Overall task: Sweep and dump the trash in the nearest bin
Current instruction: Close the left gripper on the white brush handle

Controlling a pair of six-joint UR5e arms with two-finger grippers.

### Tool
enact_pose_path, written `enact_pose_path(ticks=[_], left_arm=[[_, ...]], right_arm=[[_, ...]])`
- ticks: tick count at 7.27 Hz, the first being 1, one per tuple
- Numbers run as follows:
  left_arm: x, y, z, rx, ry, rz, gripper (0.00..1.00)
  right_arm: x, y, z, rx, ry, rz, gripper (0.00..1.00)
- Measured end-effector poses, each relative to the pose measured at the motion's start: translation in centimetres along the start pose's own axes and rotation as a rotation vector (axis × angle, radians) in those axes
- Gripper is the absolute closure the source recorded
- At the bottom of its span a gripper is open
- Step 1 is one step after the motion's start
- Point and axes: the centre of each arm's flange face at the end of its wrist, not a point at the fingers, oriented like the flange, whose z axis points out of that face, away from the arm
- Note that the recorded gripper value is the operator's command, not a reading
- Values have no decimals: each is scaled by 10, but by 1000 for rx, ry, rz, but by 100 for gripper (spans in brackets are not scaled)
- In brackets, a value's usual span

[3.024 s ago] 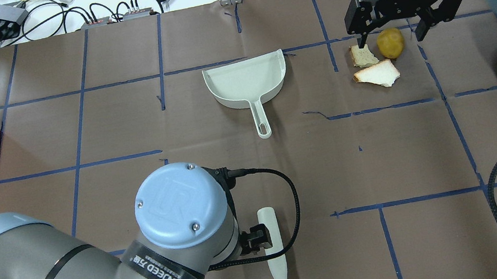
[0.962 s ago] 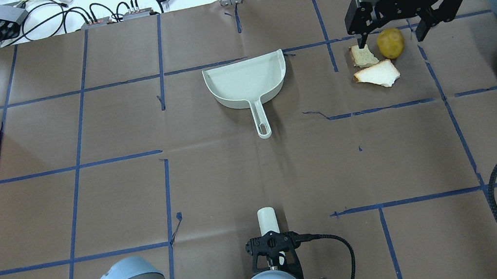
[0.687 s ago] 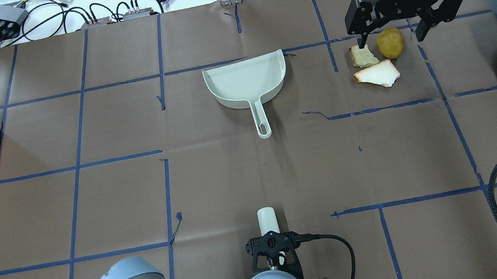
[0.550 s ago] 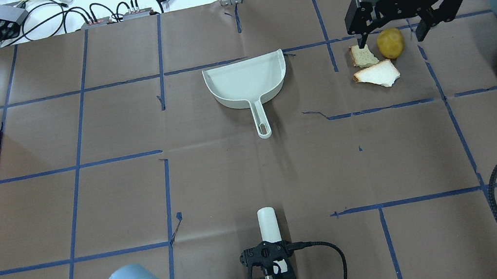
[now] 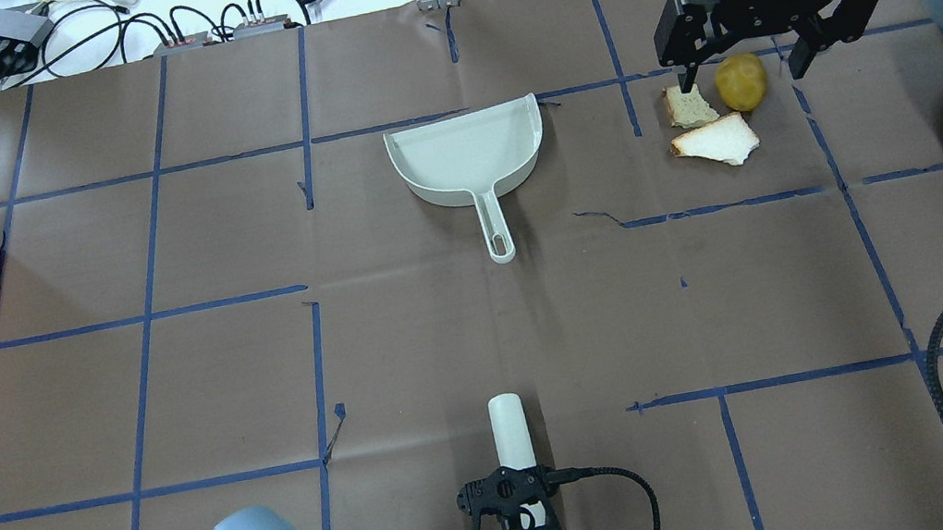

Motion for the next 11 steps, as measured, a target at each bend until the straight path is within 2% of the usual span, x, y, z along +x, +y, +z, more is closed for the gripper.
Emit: enact_pose_path(ticks=[2, 4, 7, 8, 9, 10, 11], left_arm=[[0, 3, 1, -1, 1, 5, 12], [0, 4, 1, -4, 1, 6, 24], [0, 5, 2, -7, -1, 6, 57], [0, 5, 2, -8, -1, -2, 76], [0, 5, 2, -6, 1, -15, 89], [1, 5, 1, -5, 5, -23, 98], [1, 5, -1, -2, 9, -26, 100]], right_arm=[[0, 0, 0, 0, 1, 0, 0], [0, 1, -1, 1, 1, 0, 0], [0, 2, 0, 0, 1, 0, 0], [0, 2, 0, -1, 1, 0, 0], [0, 2, 0, -1, 1, 0, 0], [0, 2, 0, -1, 0, 0, 0], [0, 2, 0, -1, 0, 0, 0]])
